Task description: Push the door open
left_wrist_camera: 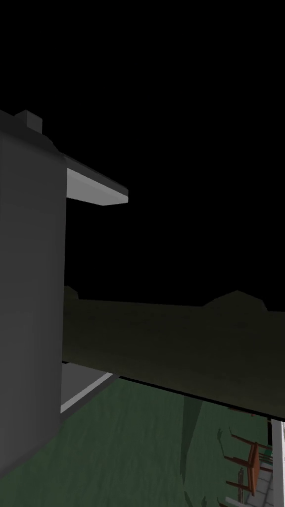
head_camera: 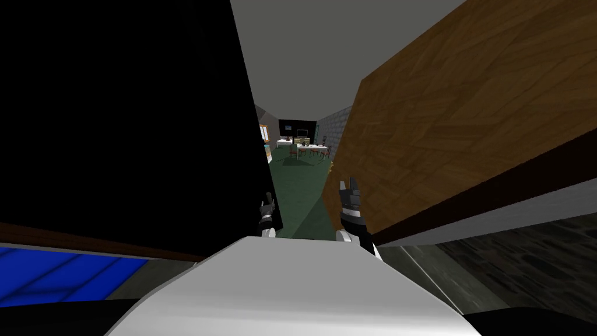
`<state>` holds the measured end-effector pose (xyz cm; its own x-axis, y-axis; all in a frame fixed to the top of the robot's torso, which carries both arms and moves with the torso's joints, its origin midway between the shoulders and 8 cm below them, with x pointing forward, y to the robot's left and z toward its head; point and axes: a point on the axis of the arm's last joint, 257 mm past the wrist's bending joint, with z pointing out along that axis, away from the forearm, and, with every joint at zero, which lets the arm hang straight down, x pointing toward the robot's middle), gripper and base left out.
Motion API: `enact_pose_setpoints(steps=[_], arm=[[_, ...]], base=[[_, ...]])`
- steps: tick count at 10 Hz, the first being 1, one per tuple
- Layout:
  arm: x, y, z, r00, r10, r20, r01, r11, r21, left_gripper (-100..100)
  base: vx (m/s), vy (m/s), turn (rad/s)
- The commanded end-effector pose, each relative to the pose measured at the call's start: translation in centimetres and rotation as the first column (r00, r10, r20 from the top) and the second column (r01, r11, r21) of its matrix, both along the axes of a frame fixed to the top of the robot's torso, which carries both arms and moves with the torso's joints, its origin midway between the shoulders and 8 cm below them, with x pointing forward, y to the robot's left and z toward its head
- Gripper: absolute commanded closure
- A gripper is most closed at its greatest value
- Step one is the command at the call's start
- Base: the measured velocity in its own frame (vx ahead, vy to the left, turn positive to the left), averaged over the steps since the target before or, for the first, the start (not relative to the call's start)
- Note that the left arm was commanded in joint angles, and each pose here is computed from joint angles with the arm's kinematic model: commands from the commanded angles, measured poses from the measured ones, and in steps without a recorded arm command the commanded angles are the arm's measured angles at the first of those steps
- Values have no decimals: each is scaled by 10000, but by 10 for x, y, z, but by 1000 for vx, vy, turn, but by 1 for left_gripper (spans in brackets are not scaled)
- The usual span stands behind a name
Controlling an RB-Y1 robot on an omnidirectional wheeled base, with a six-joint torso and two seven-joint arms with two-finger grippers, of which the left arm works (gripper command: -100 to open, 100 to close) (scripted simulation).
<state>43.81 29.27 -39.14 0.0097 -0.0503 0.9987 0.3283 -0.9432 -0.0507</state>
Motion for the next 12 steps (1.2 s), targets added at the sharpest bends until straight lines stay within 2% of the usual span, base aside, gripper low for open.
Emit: enact_pose_setpoints(steps=[1,3,4,6,11,12], arm=[[-2,19,5,9989,443,133,-444,9990,85,100],[-4,29,5,9968,790,144,-790,9969,-6,100],[-4,29,5,9968,790,144,-790,9969,-6,100],[-7,37,4,9930,1173,142,-1171,9930,-154,100],[-12,43,0,9851,1719,101,-1712,9841,-478,100],[-12,38,-3,9873,1591,7,-1589,9862,-469,100]], base=[[148,-42,45],[197,-45,71],[134,-28,18],[171,-33,60],[187,-33,62],[87,-15,23]])
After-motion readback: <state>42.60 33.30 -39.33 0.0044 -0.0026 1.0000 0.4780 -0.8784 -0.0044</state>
